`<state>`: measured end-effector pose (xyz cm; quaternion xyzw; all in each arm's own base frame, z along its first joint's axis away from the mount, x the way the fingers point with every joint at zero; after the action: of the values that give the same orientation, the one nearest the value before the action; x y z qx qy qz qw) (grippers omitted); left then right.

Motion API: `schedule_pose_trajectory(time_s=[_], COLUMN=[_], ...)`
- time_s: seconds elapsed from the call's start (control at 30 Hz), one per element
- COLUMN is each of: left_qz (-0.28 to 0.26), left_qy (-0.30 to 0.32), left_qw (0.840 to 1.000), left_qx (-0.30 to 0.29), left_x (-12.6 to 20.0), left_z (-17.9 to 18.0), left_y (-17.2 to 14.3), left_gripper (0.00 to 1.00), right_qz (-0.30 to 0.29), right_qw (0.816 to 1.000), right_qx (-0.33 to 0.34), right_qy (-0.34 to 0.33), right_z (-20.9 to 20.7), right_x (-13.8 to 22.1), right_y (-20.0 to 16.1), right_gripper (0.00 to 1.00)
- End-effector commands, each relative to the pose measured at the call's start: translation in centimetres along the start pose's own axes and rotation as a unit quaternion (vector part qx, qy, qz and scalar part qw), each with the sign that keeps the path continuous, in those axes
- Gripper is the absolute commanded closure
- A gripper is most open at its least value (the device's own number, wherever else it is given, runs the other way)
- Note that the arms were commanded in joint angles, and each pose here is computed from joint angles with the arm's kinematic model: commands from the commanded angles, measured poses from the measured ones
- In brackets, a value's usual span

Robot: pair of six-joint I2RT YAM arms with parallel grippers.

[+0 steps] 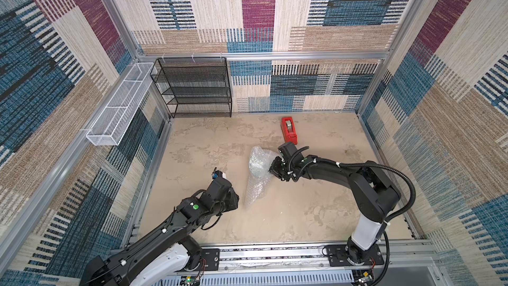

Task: Wrap bowls in bubble wrap
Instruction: Wrap the bowl in bubble wrap.

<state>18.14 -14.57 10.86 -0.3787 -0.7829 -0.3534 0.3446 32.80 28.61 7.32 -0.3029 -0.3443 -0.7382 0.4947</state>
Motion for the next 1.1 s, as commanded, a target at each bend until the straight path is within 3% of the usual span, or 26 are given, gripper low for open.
schedule_pose_trajectory(time_s=[0.0,0.27,0.47,0.6,1.07], left_qz=[0.032,0.054,0.030,0.043,0.026], left_qy=[0.010,0.010,-0.044,-0.069,0.011], left_qw=[0.999,0.998,0.999,0.996,0.999], left_qx=[0.012,-0.009,-0.011,-0.034,-0.025], left_x=[-0.4,-2.7,-3.0,-3.9,-7.2], left_z=[0.4,-0.6,-1.8,-3.3,-0.8], left_y=[-1.2,-1.7,-1.3,-1.5,-1.3], left_gripper=[0.58,0.56,0.51,0.48,0.47], right_qz=[0.001,0.020,0.028,0.029,0.036], right_qw=[1.000,0.999,0.999,0.999,0.999], right_qx=[-0.013,-0.024,-0.023,-0.024,-0.022], right_qy=[-0.002,-0.009,-0.018,-0.025,-0.022], right_z=[0.2,0.1,-0.1,-0.4,-0.4], right_x=[0.0,-0.5,-0.7,-0.7,-1.2], right_y=[0.1,-0.3,-0.5,-0.5,-0.7], right_gripper=[0.92,0.91,0.92,0.91,0.91])
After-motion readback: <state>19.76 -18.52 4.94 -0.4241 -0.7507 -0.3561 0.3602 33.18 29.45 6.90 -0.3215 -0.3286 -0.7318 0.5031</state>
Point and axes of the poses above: each gripper's point midway between its finger pads, its own x axis back along the fingers, its own z axis along the line the jaws close on, y = z × x, the point moved 2 cm from there along x, back along the fingers, and after that the axes turned 15 degrees about x, right-handed, at the moved point
